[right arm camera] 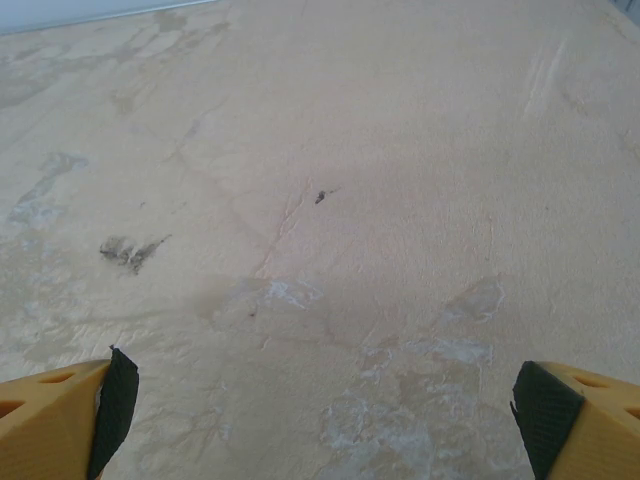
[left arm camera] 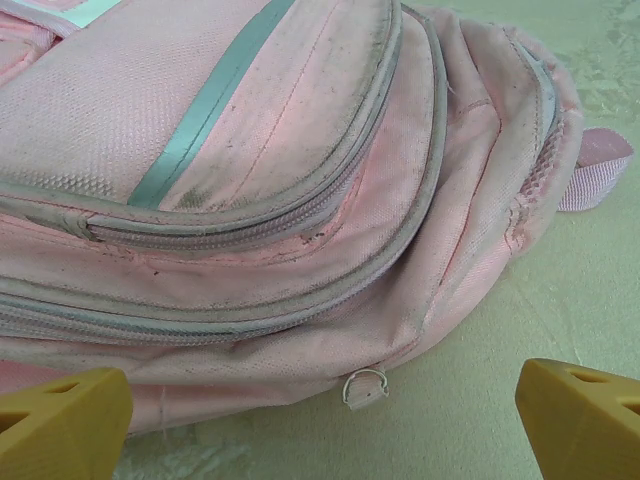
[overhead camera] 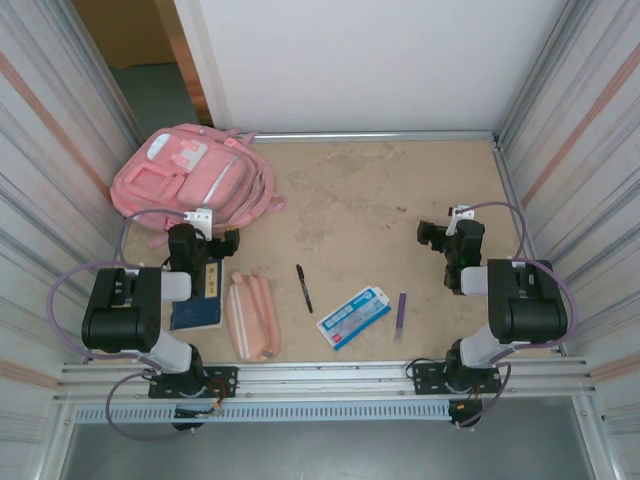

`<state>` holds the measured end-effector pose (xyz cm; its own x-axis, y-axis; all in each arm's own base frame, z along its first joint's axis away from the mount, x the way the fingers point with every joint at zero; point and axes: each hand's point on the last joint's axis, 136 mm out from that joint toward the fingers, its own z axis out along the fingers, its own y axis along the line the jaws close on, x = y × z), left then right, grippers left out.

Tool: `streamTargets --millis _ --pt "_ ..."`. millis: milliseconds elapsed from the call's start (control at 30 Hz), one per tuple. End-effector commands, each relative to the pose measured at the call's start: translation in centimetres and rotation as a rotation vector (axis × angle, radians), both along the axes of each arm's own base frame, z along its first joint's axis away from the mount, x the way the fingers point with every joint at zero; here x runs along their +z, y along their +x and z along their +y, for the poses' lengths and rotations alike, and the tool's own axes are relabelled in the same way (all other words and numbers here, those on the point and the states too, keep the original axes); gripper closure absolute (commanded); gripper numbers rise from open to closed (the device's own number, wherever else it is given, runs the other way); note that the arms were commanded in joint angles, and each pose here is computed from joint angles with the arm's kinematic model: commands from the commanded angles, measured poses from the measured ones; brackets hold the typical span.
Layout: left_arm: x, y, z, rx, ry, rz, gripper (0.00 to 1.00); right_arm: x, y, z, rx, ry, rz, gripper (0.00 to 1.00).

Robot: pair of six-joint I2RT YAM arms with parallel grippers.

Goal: Pack the student bag

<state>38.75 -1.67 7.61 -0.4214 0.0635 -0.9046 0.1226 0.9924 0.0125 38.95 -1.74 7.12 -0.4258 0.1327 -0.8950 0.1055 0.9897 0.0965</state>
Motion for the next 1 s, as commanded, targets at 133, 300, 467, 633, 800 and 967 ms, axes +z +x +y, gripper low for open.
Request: streamTargets --millis 133,300,467,633,800,967 --pt "1.54 0.77 -0.01 -0.004 0.007 -0.047 0.01 1.02 0.61 -0.03 0.017 -0.025 -0.029 0.01" --pt "1.56 0.79 -0.17 0.009 0.039 -0.051 0.01 1.01 0.60 -0.05 0.015 -0.025 -0.029 0.01" --pt "1.54 0.80 -0.19 0.008 0.039 -0.050 0.01 0.95 0.58 -0.06 0.016 -0.025 -0.027 0.01" --pt "1.58 0.81 -0.17 0.009 0.039 -0.051 0.01 1.03 0.59 -0.08 0.015 -0.025 -0.029 0.01" --pt "1.56 0.80 -0.23 0.007 0.039 -0.050 0.02 1.03 0.60 -0.09 0.015 -0.024 -0.030 0.01" --pt "1.53 0.79 -0.21 0.005 0.035 -0.049 0.01 0.98 0.59 -0.09 0.015 -0.022 -0.029 0.01"
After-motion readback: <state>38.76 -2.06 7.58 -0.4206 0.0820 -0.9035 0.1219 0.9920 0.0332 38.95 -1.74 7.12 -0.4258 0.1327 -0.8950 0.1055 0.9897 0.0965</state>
